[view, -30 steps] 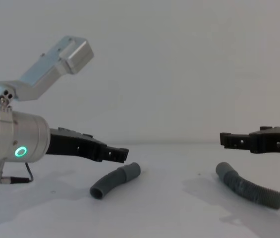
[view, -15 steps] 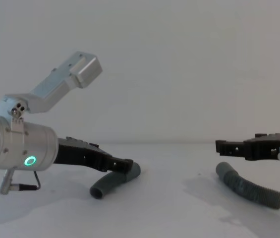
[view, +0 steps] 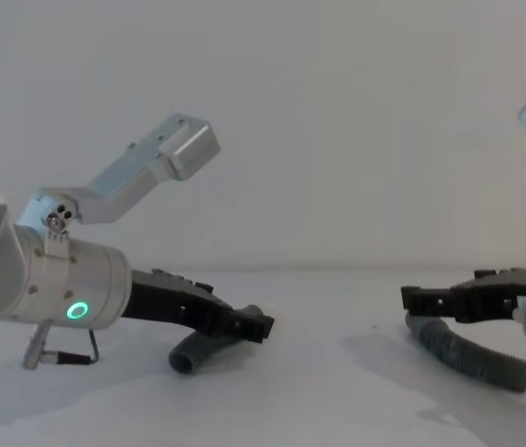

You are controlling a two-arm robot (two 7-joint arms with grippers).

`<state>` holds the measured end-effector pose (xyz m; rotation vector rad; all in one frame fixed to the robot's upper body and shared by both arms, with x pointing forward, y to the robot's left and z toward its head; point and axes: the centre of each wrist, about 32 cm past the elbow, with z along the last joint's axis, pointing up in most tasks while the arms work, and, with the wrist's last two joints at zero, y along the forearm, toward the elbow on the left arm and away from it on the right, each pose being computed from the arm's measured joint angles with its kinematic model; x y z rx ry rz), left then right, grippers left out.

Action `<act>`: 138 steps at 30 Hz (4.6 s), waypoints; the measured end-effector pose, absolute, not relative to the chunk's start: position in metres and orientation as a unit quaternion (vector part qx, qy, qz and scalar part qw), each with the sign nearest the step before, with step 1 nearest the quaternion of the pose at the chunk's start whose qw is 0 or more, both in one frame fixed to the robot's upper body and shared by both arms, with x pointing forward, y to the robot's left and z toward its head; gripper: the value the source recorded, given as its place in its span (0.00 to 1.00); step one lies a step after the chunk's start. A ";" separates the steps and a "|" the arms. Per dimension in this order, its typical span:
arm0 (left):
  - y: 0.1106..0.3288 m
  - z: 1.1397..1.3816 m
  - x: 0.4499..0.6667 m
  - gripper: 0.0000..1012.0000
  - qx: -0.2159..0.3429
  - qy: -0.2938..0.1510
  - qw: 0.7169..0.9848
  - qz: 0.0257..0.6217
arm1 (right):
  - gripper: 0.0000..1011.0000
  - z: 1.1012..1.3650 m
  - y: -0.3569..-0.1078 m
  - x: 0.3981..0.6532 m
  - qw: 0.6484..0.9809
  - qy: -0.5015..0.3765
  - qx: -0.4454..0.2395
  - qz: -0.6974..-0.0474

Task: Use both hands to pick up one end of the pipe from the table, align the ends, and insert them.

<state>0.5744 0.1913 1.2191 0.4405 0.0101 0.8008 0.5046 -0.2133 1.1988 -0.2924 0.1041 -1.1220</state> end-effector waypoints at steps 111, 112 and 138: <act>0.195 1.221 0.582 0.30 0.237 0.057 0.884 0.398 | 0.12 1.187 -0.218 0.523 0.824 0.084 -0.214 -0.518; 0.195 1.221 0.582 0.30 0.237 0.057 0.884 0.398 | 0.12 1.187 -0.218 0.523 0.824 0.084 -0.214 -0.518; 0.204 1.240 0.601 0.30 0.244 -0.041 0.915 0.318 | 0.12 1.194 -0.233 0.519 0.834 0.004 -0.204 -0.513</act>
